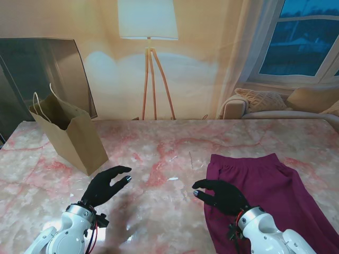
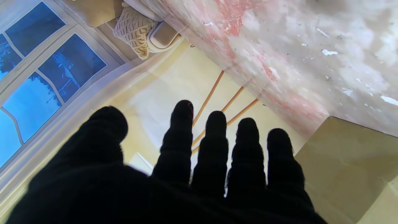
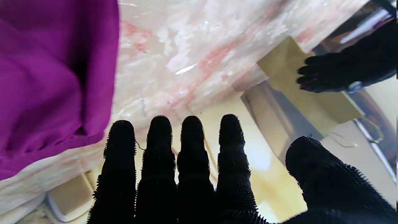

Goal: Fold the socks and the shorts into the kraft paper bag

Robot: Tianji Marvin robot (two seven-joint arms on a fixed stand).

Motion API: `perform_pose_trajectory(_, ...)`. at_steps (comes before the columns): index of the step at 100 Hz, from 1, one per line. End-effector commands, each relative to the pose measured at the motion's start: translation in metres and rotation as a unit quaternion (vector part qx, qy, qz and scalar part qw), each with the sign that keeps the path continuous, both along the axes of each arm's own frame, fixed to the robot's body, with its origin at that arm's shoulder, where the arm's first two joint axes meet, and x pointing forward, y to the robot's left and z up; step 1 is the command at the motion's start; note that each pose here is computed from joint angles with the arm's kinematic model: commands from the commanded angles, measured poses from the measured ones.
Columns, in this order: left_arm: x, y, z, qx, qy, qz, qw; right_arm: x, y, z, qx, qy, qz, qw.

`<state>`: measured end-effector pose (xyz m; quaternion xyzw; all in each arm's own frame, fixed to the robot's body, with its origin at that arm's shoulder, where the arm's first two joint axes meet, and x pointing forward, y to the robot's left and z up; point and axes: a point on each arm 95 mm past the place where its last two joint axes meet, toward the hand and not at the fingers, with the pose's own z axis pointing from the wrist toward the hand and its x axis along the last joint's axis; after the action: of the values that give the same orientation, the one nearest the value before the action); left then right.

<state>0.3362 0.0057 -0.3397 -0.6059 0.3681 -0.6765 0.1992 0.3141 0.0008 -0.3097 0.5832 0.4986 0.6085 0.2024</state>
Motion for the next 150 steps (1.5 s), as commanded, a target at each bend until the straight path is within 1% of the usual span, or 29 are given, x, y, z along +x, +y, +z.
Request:
perform_pose_trajectory(1,-0.003,-0.001,-0.002,-0.001,0.006,-0.003,1.0,0.005,-0.008,0.001,-0.014,-0.001,-0.009,0.9999)
perform_pose_trajectory(19,-0.003,0.0,-0.002,0.002,0.008,-0.002,1.0,0.024,-0.023,-0.004,-0.033,0.033,-0.031,0.9984)
perform_pose_trajectory(35,-0.003,0.002,-0.002,0.005,0.012,-0.001,0.9999,0.046,-0.031,-0.009,-0.04,0.055,-0.05,0.9964)
perform_pose_trajectory(46,-0.003,0.004,-0.002,0.006,0.012,0.0,0.9999,0.061,-0.035,-0.015,-0.053,0.068,-0.066,0.9941)
perform_pose_trajectory(71,-0.003,0.006,-0.003,0.01,0.014,-0.004,0.9998,0.091,-0.033,-0.036,-0.075,0.098,-0.103,0.9869)
perform_pose_trajectory(81,-0.002,0.006,-0.003,0.01,0.014,-0.005,0.9998,0.098,-0.029,-0.042,-0.086,0.113,-0.107,0.984)
perform_pose_trajectory(89,-0.002,0.007,-0.003,0.011,0.014,-0.003,0.9998,0.103,-0.023,-0.047,-0.087,0.129,-0.101,0.9826)
perform_pose_trajectory(98,-0.002,0.008,-0.003,0.011,0.013,0.0,0.9998,0.108,-0.016,-0.051,-0.087,0.143,-0.087,0.9821)
perform_pose_trajectory(114,-0.001,0.011,-0.001,0.015,0.011,0.004,0.9998,0.114,0.001,-0.061,-0.071,0.156,-0.053,0.9838)
perform_pose_trajectory(130,-0.001,0.015,0.0,0.019,0.011,0.009,0.9997,0.12,0.02,-0.073,-0.047,0.17,-0.01,0.9842)
perform_pose_trajectory(139,-0.001,0.018,0.001,0.023,0.011,0.012,0.9996,0.121,0.031,-0.082,-0.031,0.17,0.019,0.9848)
perform_pose_trajectory(150,-0.001,0.022,0.002,0.028,0.011,0.014,0.9994,0.121,0.045,-0.09,-0.02,0.174,0.056,0.983)
